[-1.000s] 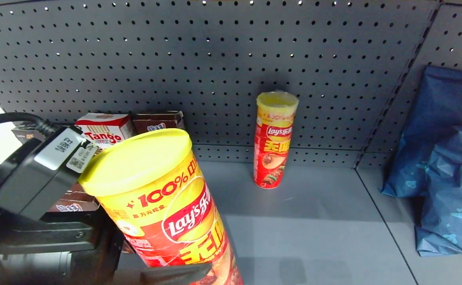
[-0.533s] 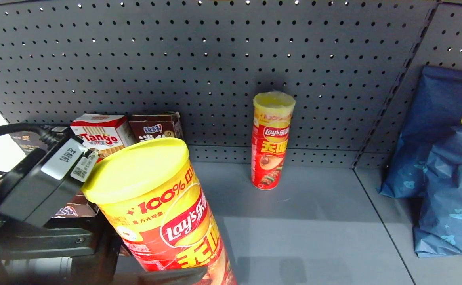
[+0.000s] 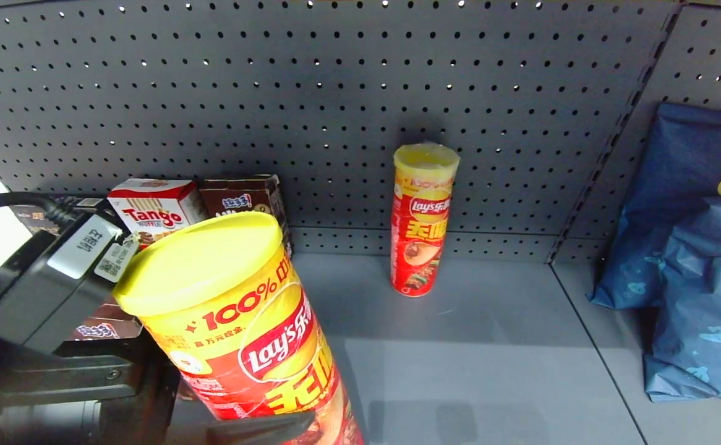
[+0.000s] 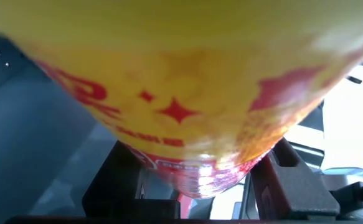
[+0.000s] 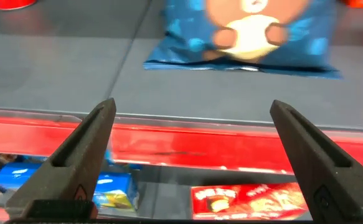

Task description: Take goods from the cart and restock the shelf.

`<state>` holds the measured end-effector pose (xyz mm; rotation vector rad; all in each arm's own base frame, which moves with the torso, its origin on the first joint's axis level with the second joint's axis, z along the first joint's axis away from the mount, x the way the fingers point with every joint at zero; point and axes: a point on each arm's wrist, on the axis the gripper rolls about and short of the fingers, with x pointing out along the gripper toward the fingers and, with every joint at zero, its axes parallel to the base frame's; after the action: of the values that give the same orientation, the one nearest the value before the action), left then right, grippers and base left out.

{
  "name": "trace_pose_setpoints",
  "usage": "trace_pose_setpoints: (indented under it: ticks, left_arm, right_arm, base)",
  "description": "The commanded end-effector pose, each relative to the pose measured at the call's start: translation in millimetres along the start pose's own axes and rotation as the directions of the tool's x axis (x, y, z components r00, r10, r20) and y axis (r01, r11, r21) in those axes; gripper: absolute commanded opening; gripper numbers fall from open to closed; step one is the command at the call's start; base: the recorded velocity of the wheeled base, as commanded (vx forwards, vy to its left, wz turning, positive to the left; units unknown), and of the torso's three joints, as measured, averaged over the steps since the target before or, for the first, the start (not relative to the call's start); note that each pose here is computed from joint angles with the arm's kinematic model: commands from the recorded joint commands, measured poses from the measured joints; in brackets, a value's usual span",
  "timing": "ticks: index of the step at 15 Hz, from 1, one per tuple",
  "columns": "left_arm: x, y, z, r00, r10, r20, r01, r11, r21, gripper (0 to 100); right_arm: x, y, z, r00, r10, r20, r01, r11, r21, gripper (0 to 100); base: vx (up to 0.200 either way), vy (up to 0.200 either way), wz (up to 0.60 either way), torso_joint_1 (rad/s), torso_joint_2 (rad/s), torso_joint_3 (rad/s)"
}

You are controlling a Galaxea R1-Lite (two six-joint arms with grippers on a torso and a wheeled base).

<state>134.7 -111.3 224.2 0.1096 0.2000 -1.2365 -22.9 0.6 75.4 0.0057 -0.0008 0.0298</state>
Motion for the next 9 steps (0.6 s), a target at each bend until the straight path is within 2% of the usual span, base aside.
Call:
trace_pose_setpoints:
  ticks: [1,6,9]
  left_arm:
    - [-0.3,-0.1,0.3,1.000,0.009,0.001,-0.009,1.000,0.001,0]
    - [0.3,1.0,-0.2,0.999,0.040,-0.006,-0.040,0.999,0.000,0]
    - [0.2,1.0,-4.8,0.998,0.066,-0.021,-0.066,0.998,-0.007,0]
  right_arm:
    - [0.1,0.0,0.1,1.000,0.001,-0.001,-0.001,1.000,0.000,100]
    - [0.1,0.0,0.1,1.000,0.001,-0.001,-0.001,1.000,0.000,100]
    - [0.1,0.3,0.2,1.000,0.018,0.001,-0.018,0.999,-0.041,100]
  base:
    - [0.000,0.000,0.00,0.000,0.00,0.000]
    - [0.000,0.000,0.00,0.000,0.00,0.000]
    - [0.000,0.000,0.00,0.000,0.00,0.000]
